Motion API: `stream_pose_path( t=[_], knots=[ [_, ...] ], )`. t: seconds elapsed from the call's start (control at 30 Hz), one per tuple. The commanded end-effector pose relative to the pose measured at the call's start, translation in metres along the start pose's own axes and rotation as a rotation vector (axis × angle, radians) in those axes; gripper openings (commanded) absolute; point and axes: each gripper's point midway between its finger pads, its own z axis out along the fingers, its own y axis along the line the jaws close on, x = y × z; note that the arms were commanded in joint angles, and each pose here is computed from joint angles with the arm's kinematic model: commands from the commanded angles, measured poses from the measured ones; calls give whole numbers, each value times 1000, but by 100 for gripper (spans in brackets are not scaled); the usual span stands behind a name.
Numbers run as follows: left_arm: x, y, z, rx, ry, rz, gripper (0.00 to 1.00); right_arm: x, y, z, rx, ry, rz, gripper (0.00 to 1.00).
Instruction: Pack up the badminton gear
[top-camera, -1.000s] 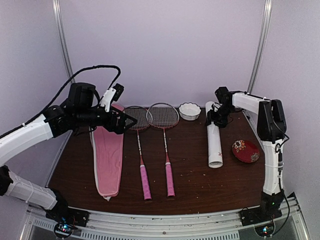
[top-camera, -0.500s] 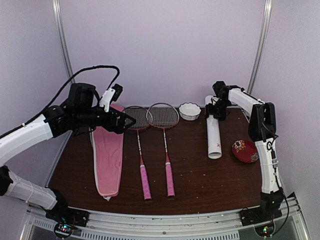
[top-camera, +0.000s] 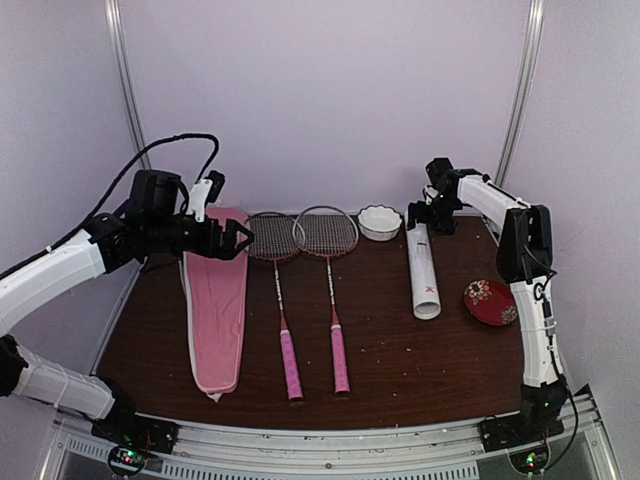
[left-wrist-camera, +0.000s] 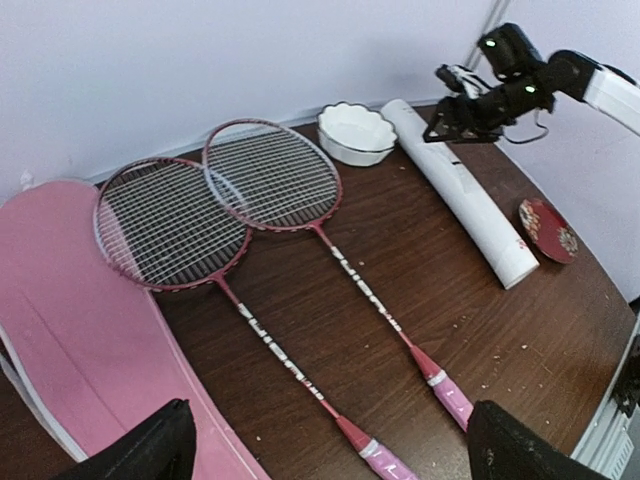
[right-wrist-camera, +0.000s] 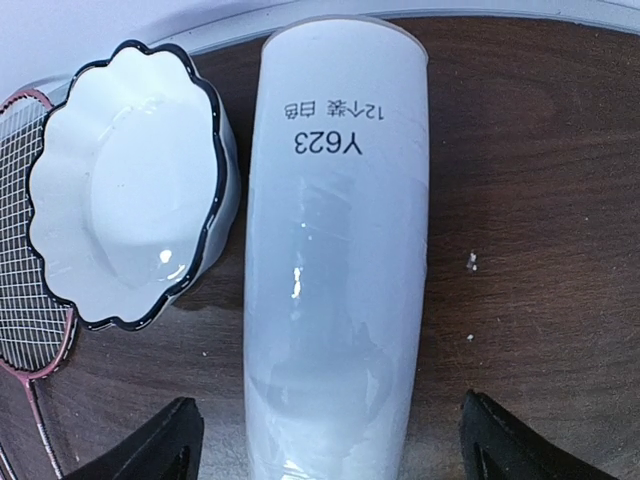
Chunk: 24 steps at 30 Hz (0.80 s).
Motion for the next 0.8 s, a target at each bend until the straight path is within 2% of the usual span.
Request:
stream_pose_path(
  t=[0.0,0.2,0.33,0.57,0.7,0.77],
  knots=[
    [19,45,0,-111,22,-163,98,-33,6,-49,-15,-131,-22,92],
    [61,116,-7,-297,43,-375,98,-49,11,-98,-37,-248,-37,100],
    [87,158,-12,-360,13,-511,95,-54,14,-130,-46,-300,-49,100],
    [122,217,-5,-447,16,-620,77,-46,26,-186,12,-411,-146,100],
    [131,244,8,-456,24,-651,64,-39,6,-220,220,-557,-202,100],
    [131,257,15,-440,16,-671,59,-33,1,-230,217,-614,-169,100]
  ],
)
